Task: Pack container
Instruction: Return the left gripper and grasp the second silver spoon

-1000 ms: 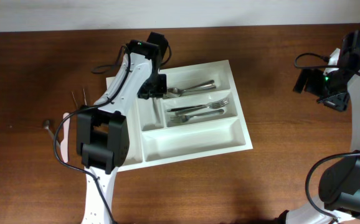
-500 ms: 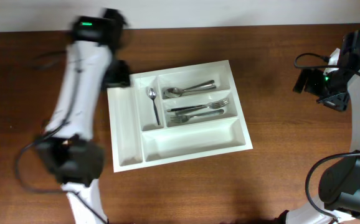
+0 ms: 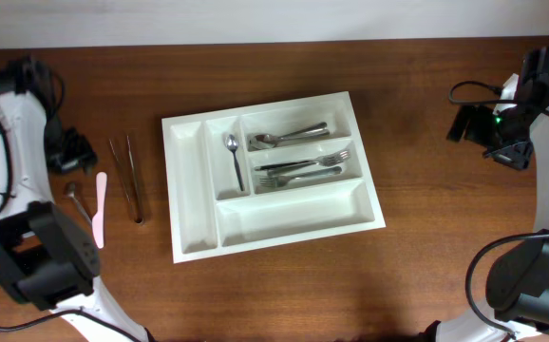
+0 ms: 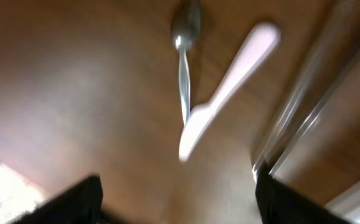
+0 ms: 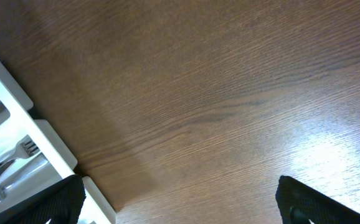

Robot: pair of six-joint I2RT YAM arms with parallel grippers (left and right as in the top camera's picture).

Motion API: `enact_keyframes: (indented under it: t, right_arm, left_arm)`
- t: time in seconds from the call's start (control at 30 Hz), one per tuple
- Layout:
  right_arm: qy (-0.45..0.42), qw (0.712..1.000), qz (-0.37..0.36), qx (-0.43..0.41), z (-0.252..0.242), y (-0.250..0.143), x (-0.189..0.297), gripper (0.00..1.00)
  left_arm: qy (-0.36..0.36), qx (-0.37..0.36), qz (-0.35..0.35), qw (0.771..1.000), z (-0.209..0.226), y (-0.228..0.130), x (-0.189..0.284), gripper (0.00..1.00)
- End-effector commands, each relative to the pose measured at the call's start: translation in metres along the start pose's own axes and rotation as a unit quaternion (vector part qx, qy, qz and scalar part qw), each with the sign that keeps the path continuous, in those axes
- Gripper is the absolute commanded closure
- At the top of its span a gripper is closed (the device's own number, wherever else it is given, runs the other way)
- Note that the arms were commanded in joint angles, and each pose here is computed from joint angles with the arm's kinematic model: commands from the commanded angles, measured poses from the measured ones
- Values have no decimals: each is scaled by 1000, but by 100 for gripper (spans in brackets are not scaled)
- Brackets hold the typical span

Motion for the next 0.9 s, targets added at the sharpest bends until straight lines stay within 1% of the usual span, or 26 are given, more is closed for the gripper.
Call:
enact_keyframes:
  t: [0.0,0.07,0.13,0.23,0.33,0.4,0.5,0.57,0.7,0.77,0.87]
  right_arm:
    - [-1,1000,-5,-4,-2,0,3,1]
    - [-1,1000,-5,-4,-2,0,3,1]
    - [-1,1000,-5,-4,-2,0,3,1]
    - [-1,1000,-5,-4,-2,0,3,1]
    - [-1,1000,-5,-4,-2,0,3,1]
    - [-1,1000,-5,-4,-2,0,3,1]
    - [-1,1000,-5,-4,-2,0,3,1]
    - [-1,1000,-5,-4,-2,0,3,1]
    - [-1,1000,-5,-4,-2,0,3,1]
    - [-1,1000,-5,-4,-2,0,3,1]
    - [-1,1000,-5,-4,-2,0,3,1]
  left_arm:
    - [-42,-18,47,998,-3,-14,-53,20]
    - [-62,-22,43,997,-6,-14,-75,22]
    - [-66,-25,32,997,-7,-12,-94,25]
    - [-71,-31,12,997,-8,-7,-107,25]
    - [-82,-61,-10,995,-13,-3,-120,24]
    - [-87,-62,-20,994,-16,-1,-126,24]
    - [-105,-61,-25,992,-22,0,-128,24]
    - [-104,-61,-24,992,-22,-1,-128,29]
    - [-132,-63,-6,989,-30,-9,-126,32]
    - [-138,-65,5,988,-30,-16,-123,37]
    - [-139,-63,-4,988,-26,-17,-108,38]
Point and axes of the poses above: each gripper's point midway between its finger pads, its own x axis back along the fingers, its own z axis along the line the jaws close on, y = z × x, the point moved 1 cm from there along x, back along the fingers, and after that the axes turned 5 degrees about x, right-handed, at the moved point
